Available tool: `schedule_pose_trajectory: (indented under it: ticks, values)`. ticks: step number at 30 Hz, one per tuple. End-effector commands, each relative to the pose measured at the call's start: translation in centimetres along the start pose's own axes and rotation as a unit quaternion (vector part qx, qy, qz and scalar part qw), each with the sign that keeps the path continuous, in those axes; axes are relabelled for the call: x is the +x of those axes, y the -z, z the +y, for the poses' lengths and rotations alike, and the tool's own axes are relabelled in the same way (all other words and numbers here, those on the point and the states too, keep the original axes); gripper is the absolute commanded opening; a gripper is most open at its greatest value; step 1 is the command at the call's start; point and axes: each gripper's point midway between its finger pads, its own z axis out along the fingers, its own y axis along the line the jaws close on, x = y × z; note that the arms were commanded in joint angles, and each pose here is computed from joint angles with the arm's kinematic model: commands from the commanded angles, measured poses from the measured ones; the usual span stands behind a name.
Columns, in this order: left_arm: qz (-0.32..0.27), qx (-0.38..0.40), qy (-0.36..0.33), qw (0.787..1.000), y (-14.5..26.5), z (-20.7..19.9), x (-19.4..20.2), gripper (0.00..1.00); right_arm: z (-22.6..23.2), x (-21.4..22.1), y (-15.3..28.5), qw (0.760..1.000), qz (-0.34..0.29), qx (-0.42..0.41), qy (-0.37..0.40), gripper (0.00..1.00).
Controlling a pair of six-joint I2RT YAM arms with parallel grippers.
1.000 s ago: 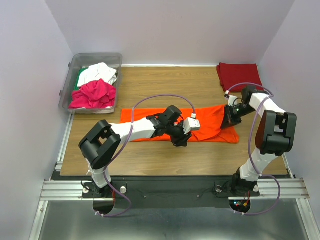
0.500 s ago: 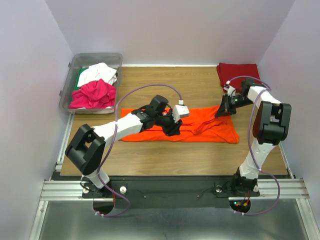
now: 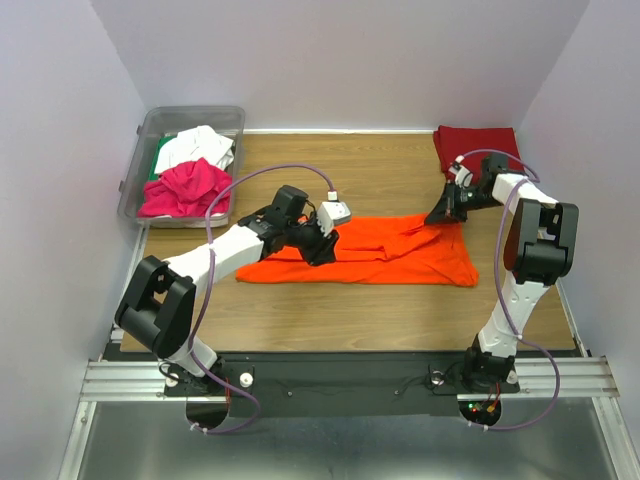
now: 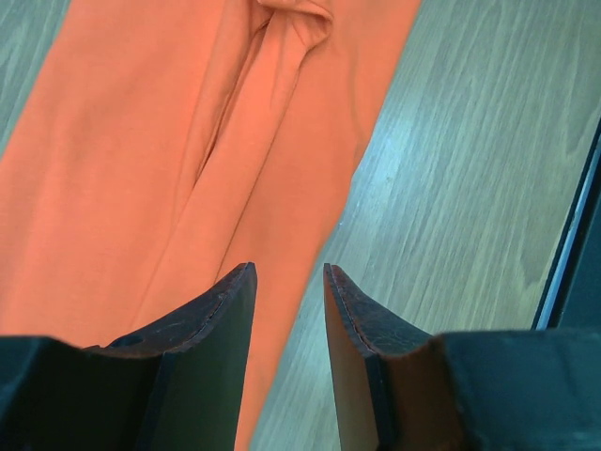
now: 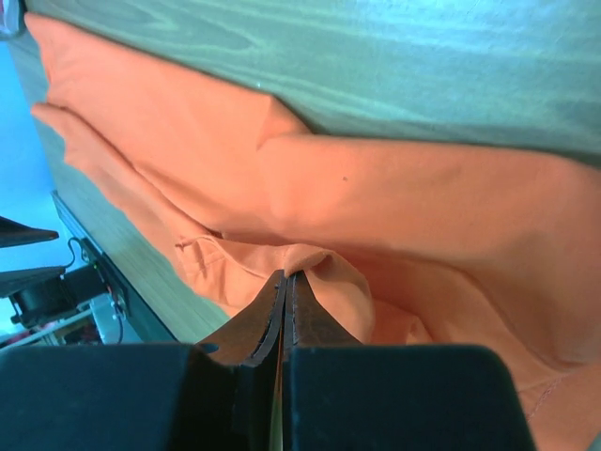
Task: Fold and stack the t-shirts
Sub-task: Fold the tshirt
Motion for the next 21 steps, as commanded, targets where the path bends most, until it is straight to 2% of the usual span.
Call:
schedule_pose_trajectory:
  ticks: [1,12,19,21]
  values:
    - [-0.018,-0.016,-0.013,1.0,1.6,0.6,-0.8,0.46,0.3,-2.7,0.4,0.999,-0.039,0.0,0.025,0.0]
    - [-0.006,-0.058,0.004,0.998,2.8,3.3,0.5,0.46,-2.0,-2.6,0.1,0.997,-0.059,0.057,0.005,0.01]
    - [0.015,-0.088,0.029,0.996,3.6,5.3,2.1,0.47,-3.1,-1.3,0.0,0.995,-0.049,0.083,-0.006,0.01]
    - [0.022,-0.09,0.039,0.995,3.9,5.6,2.6,0.48,-3.1,-1.0,0.3,0.995,-0.047,0.091,-0.003,0.1]
